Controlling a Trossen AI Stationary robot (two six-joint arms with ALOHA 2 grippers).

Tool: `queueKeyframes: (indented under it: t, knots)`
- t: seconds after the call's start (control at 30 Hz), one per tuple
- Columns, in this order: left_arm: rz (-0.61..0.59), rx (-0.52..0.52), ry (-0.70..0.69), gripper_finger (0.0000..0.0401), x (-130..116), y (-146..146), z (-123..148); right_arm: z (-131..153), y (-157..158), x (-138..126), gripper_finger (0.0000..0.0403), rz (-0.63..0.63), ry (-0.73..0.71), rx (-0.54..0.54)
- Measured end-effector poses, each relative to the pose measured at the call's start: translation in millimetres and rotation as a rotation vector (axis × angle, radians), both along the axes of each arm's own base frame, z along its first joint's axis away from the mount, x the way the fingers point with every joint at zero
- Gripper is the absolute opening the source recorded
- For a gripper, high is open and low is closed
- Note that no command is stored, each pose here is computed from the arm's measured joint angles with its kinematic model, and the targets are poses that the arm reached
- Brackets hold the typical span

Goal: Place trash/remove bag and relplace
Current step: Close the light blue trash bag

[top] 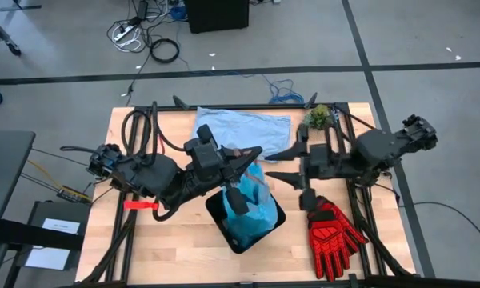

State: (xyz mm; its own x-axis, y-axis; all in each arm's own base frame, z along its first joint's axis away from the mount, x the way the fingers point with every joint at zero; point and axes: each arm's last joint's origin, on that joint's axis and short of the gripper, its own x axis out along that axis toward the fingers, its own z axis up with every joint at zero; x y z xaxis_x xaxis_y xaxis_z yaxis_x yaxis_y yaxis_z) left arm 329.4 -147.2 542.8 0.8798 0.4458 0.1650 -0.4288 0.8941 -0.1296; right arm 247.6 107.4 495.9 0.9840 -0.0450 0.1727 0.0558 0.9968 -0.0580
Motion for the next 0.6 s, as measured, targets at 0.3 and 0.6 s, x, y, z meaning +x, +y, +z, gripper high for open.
queueKeyframes:
  t: [0.3,0.6]
  knots:
    - [0.022,-0.008,-0.004,0.0000,-0.1,0.6,0.4,-12.6,-16.5,26.7,0.0143,0.088,0.044,0.046]
    - [0.064,-0.026,-0.042,0.0000,-3.4,0.2,5.5,-23.4,-22.2,39.5,0.0018,0.144,0.108,0.061]
